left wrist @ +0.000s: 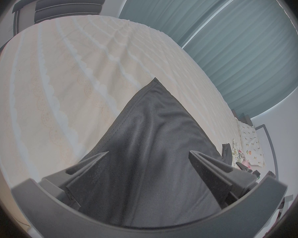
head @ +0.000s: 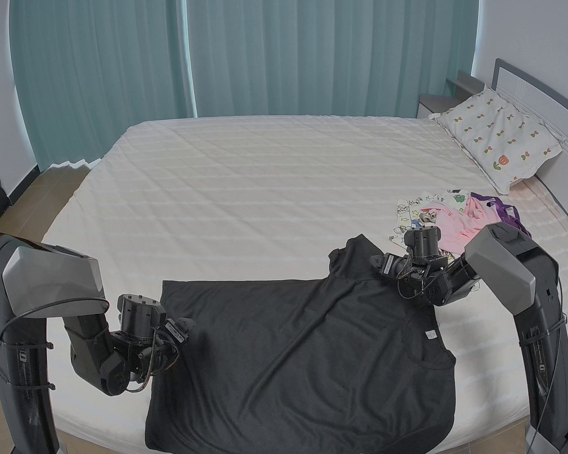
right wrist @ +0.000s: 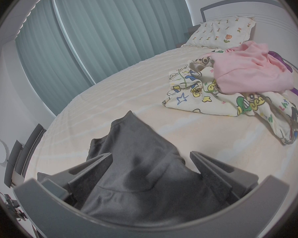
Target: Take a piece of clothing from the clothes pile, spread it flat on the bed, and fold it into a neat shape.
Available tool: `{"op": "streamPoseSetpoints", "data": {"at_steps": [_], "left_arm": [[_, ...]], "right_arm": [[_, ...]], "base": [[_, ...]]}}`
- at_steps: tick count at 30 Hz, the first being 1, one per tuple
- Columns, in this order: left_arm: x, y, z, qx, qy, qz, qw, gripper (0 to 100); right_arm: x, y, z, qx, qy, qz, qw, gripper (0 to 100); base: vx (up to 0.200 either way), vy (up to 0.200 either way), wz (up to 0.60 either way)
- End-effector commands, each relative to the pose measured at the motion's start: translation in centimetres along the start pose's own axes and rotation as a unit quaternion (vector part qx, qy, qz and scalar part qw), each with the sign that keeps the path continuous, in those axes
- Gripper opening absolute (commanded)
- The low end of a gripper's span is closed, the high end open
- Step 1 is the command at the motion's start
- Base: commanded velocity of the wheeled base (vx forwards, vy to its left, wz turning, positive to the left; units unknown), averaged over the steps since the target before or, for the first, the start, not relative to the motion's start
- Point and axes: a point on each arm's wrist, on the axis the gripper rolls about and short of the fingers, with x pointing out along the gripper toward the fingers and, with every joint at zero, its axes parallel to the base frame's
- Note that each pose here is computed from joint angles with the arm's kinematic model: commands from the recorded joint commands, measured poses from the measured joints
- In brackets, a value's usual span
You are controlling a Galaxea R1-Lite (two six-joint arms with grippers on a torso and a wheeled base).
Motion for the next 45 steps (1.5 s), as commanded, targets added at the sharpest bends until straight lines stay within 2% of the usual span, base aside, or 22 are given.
{"op": "streamPoseSetpoints", "data": {"at_steps": [1, 3, 4, 9, 16, 21, 28, 29, 30, 34, 37, 41, 45], "left_arm": [[0.1, 0.1, -0.1, 0.0, 0.001, 0.002, 1.0, 100], [0.1, 0.1, -0.1, 0.0, 0.001, 0.002, 1.0, 100], [0.1, 0.1, -0.1, 0.0, 0.001, 0.002, 1.0, 100], [0.1, 0.1, -0.1, 0.001, 0.001, 0.002, 1.0, 100], [0.1, 0.1, -0.2, 0.001, 0.002, 0.002, 1.0, 100], [0.1, 0.1, -0.2, 0.002, 0.002, 0.003, 1.0, 100], [0.2, 0.1, -0.2, 0.002, 0.001, 0.004, 1.0, 100], [0.2, 0.1, -0.2, 0.002, 0.001, 0.004, 1.0, 100], [0.2, 0.1, -0.2, 0.001, 0.0, 0.003, 1.0, 100], [0.2, 0.0, -0.1, 0.001, -0.001, 0.003, 1.0, 100], [0.2, 0.0, -0.1, 0.002, -0.005, 0.005, 1.0, 100], [0.1, -0.3, -0.1, 0.002, -0.036, 0.001, 0.9993, 100], [-0.7, -0.4, -0.5, 0.008, -0.042, -0.014, 0.999, 100]], "right_arm": [[1.7, 0.0, -0.3, 0.003, 0.012, -0.007, 0.9999, 100], [1.9, 0.2, 0.2, 0.008, 0.011, -0.007, 0.9999, 100], [2.0, 0.2, 0.2, 0.01, 0.01, -0.007, 0.9999, 0], [2.9, -0.4, -1.1, 0.01, 0.029, -0.02, 0.9993, 0], [2.9, -1.2, 0.1, 0.021, 0.014, -0.024, 0.9994, 0], [2.1, -1.3, 2.3, 0.053, -0.005, -0.03, 0.9981, 0], [1.7, -1.8, 1.6, 0.054, 0.019, -0.044, 0.9974, 0], [1.7, -1.8, 1.6, 0.054, 0.019, -0.044, 0.9974, 100], [1.6, -1.9, 1.0, 0.051, 0.033, -0.049, 0.9969, 100], [1.5, -1.8, 1.4, 0.055, 0.026, -0.044, 0.9972, 100], [0.5, -1.6, 3.1, 0.069, 0.01, -0.041, 0.9967, 100], [-2.3, -1.5, 5.1, 0.105, 0.006, -0.04, 0.9936, 100], [-5.6, -1.9, 4.0, 0.109, 0.039, -0.057, 0.9917, 100]], "base": [[0.0, 0.0, 0.0], [0.0, 0.0, 0.0], [0.0, 0.0, 0.0], [0.0, 0.0, 0.0], [0.0, 0.0, 0.0], [0.0, 0.0, 0.0], [0.0, 0.0, 0.0], [0.0, 0.0, 0.0], [0.0, 0.0, 0.0], [0.0, 0.0, 0.0], [0.0, 0.0, 0.0], [0.0, 0.0, 0.0], [0.0, 0.0, 0.0]]}}
